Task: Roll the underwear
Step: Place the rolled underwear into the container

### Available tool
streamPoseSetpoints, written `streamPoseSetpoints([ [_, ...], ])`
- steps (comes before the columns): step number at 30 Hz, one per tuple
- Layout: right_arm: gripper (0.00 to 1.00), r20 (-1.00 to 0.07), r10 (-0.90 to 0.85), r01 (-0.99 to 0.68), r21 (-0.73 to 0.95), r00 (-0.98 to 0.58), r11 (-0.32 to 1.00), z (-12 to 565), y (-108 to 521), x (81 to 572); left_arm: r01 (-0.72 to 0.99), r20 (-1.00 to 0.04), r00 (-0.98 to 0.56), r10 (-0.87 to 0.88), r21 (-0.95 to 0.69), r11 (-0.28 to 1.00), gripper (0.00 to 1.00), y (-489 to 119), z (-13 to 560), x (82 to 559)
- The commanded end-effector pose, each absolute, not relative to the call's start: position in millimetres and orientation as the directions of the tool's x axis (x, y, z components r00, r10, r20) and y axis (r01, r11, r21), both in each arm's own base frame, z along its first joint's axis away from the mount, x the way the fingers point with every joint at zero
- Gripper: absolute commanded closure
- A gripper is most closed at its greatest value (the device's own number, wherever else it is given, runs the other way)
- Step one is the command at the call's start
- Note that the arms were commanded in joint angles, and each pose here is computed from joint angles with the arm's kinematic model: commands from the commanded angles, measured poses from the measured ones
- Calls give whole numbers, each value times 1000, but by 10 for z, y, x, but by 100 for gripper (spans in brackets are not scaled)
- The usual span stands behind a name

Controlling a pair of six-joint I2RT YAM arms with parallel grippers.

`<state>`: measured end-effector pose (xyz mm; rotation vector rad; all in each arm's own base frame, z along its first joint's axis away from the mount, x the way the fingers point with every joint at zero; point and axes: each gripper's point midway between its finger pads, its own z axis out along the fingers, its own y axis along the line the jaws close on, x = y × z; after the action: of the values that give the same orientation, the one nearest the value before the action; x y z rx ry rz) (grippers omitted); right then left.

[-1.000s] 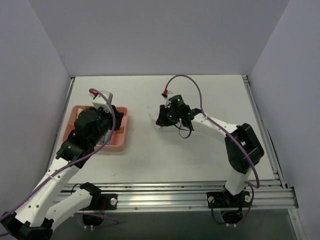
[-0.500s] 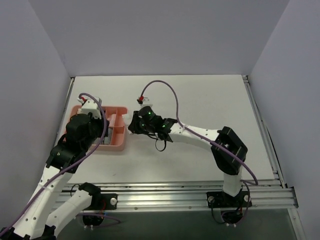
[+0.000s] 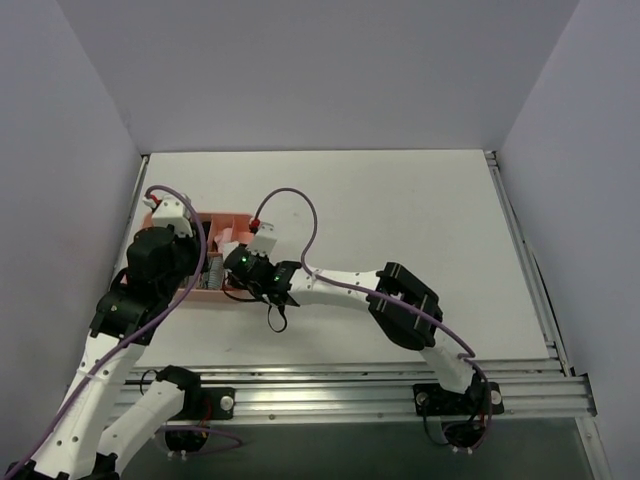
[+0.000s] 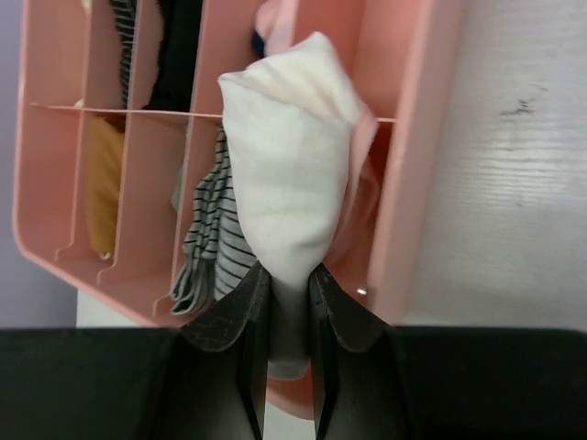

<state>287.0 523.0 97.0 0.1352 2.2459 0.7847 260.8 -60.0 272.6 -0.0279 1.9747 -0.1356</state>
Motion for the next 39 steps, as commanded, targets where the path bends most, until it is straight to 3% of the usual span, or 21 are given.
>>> streamPoseSetpoints([
  [1,100,-641,438,15,554,-630,832,1019,5048,2978,10,-927,-365,-86,-97,995,63,-511,2869,2640],
  [11,100,-655,340,126,352,-675,927,688,4829,2912,-46,-920,-358,-159,-153,987,62,-433,2722,2656],
  [21,100,-634,306,180,257,-710,950,483,4745,2834,-48,-904,-374,-208,-205,978,59,-471,2647,2810],
  [24,100,-635,305,179,256,-710,950,442,4744,2803,-45,-858,-443,-258,-266,963,58,-519,2469,2895],
  [28,100,-616,323,152,315,-718,937,382,4847,2781,-33,-733,-558,-389,-449,893,66,-631,2136,3030],
  [31,100,-607,342,154,341,-717,927,360,4883,2788,-75,-639,-576,-509,-579,812,77,-559,2004,3115],
  [39,100,-582,364,153,380,-727,912,343,4765,2794,-120,-596,-555,-580,-633,765,84,-397,1961,3279],
])
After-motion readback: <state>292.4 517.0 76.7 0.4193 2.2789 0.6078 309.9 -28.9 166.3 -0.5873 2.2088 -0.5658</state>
